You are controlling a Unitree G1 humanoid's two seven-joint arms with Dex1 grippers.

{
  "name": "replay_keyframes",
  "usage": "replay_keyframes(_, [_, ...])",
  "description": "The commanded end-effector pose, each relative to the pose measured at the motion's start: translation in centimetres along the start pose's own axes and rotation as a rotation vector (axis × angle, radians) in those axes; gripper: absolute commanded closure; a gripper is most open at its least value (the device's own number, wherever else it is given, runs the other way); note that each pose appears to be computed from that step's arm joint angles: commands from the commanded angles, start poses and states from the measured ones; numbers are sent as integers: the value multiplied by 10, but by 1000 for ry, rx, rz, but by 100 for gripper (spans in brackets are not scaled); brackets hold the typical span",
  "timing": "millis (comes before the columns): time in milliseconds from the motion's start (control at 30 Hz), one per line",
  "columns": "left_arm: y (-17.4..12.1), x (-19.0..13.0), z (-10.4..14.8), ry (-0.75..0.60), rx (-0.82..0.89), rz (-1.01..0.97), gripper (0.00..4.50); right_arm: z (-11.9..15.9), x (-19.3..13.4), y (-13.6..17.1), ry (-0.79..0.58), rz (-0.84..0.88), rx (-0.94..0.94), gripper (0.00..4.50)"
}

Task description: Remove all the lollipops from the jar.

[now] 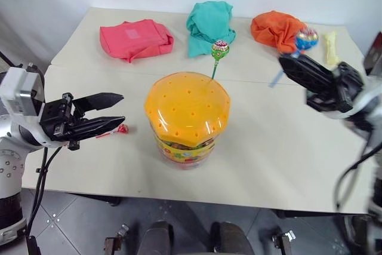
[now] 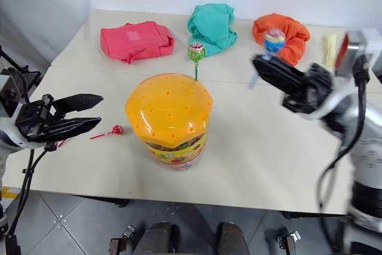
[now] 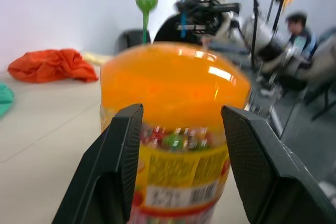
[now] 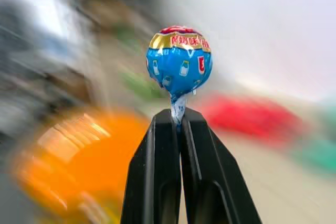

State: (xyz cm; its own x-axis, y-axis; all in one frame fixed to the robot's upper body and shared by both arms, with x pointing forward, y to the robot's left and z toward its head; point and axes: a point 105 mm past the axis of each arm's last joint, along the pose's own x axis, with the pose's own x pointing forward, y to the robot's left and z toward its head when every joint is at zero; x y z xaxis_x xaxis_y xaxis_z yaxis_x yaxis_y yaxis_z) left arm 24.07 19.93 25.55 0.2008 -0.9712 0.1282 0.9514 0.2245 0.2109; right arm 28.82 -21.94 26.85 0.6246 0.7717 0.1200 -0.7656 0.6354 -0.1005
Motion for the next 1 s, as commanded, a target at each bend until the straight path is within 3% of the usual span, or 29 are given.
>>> replay_keyframes(33, [-14, 2, 6, 49, 72, -86, 196, -33, -32, -35, 287, -210, -109, 447])
replay_keyframes(133, [-23, 0, 8, 72, 64, -134, 196, -71, -63, -51, 499, -319, -106, 447])
replay_keyframes(333, [-39, -6, 6, 94, 36, -211, 196, -115, -96, -50, 702, -311, -46, 447])
replay_keyframes(500, [-41, -6, 9, 77, 59, -216, 196, -114, -108, -51, 687, -290, -48, 317])
replay_keyframes(567, [-41, -6, 10, 67, 61, -202, 196, -104, -102, -47, 616, -237, -70, 250])
replay_keyframes(633, [-41, -5, 14, 41, 70, -179, 196, -77, -84, -31, 431, -77, -118, 180])
replay_keyframes(733, [-43, -6, 22, -14, 48, -155, 196, -51, -67, -10, 252, 87, -154, 180])
replay_keyframes(800, [-38, -12, 23, -43, 23, -83, 196, -30, -37, 8, 132, 198, -145, 180])
replay_keyframes(933, [-28, -25, 19, -69, -1, 25, 196, -8, 2, 34, 10, 333, -126, 180])
replay_keyframes(1000, [-15, -44, 13, -91, 5, 166, 196, 2, 50, 51, -50, 375, -92, 180])
